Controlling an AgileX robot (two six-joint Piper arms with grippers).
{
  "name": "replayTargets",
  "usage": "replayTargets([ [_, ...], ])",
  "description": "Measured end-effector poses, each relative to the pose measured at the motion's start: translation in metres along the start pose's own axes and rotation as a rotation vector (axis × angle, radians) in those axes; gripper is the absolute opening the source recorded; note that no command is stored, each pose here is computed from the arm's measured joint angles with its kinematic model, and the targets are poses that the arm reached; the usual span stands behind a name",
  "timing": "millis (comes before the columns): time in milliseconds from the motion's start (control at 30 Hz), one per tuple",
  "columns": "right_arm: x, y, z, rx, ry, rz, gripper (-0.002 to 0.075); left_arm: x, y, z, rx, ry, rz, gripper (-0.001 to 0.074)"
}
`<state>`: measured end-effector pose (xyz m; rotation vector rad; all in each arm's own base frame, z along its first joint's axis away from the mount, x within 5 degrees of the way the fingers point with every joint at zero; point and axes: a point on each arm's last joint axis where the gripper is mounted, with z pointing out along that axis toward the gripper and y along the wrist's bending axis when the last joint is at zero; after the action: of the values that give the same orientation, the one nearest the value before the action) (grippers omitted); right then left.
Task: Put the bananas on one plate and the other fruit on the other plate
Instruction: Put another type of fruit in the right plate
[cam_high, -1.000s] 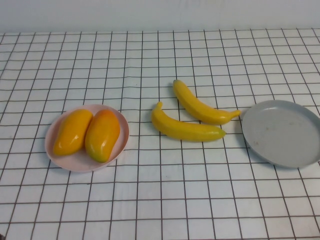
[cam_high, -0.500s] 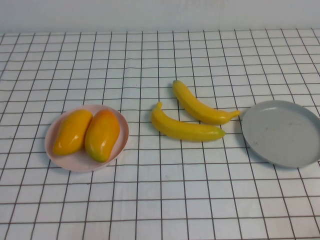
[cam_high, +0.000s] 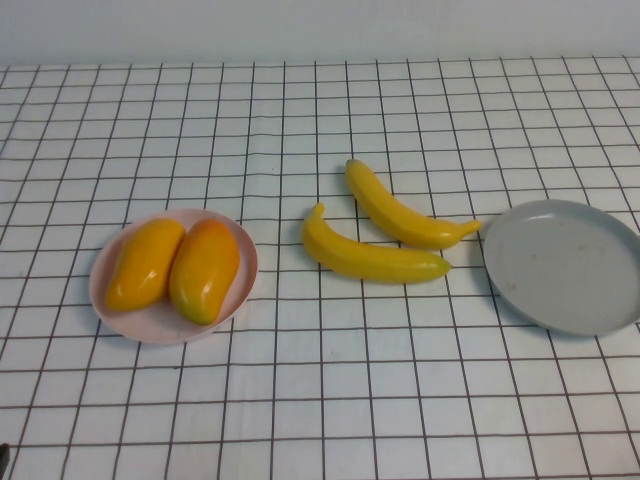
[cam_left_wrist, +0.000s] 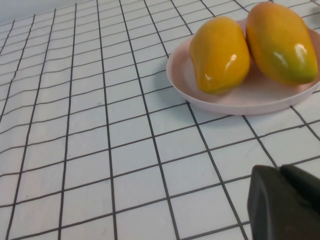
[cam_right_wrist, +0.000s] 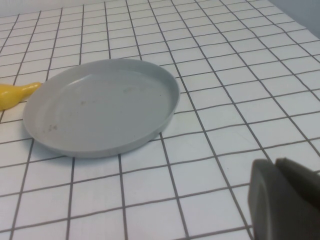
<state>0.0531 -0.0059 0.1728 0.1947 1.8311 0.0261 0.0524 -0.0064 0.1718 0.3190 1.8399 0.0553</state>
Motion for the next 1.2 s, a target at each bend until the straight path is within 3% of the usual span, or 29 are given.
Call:
replayTargets([
  [1200,-0.0044,-0.0004,-0.0001,0.006,-0.049,-0.052,-0.0016,0.0000,0.0000,0.0000,0.000,0.000,-0.003,-0.0003],
])
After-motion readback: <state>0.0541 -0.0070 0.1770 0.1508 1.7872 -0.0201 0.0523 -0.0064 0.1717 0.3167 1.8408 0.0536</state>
